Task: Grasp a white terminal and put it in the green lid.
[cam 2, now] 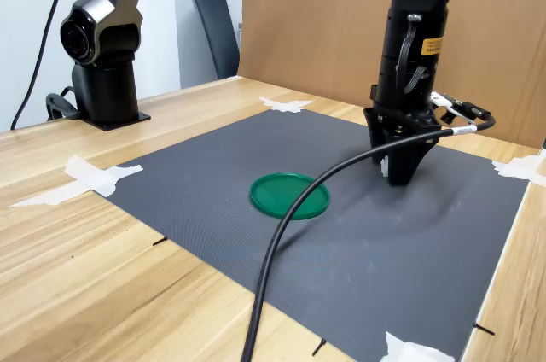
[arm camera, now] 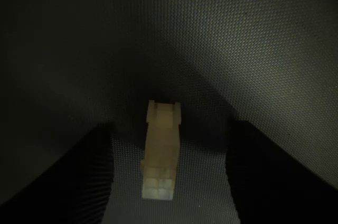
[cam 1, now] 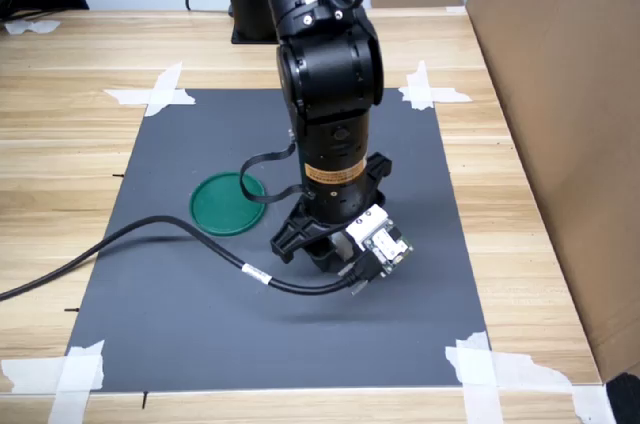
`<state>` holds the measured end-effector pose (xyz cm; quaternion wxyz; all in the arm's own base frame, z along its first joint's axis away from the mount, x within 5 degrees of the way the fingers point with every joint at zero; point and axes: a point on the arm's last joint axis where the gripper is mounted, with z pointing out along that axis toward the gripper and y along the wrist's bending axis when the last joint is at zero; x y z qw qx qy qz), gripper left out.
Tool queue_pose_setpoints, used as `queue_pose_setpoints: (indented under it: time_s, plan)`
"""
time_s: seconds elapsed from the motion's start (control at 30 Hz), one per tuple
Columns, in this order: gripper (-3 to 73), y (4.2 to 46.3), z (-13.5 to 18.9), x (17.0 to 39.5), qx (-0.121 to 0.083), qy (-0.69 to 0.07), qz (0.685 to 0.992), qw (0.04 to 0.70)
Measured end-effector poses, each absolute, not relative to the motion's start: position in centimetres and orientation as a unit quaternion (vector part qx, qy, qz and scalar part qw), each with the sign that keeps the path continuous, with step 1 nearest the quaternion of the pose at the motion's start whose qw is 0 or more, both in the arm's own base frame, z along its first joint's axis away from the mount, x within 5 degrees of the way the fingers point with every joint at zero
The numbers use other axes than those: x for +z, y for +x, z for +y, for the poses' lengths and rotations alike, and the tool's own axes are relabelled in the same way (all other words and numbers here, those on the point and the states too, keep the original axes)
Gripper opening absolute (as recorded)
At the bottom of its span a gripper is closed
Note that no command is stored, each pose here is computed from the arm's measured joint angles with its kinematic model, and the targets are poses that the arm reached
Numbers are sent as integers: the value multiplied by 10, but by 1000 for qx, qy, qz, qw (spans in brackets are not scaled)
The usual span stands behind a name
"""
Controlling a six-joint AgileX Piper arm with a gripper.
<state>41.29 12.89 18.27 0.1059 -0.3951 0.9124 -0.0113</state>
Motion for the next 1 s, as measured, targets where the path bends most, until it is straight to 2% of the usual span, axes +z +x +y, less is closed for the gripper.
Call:
queue_pose_setpoints:
  time_s: [0.1,0.2,0.27,0.33,0.4,0.47,0.6,1.0]
  plan:
    - [520,413,129,183,-11,-395,912,106]
    - [439,413,129,183,-9,-394,913,106]
    - [411,413,129,183,-9,-394,913,106]
    - [345,413,129,183,-9,-394,913,106]
    - [315,413,130,183,-8,-393,913,107]
    - [229,413,130,183,-3,-391,914,107]
    - [111,412,132,183,7,-385,916,109]
    - [92,412,132,182,9,-385,917,107]
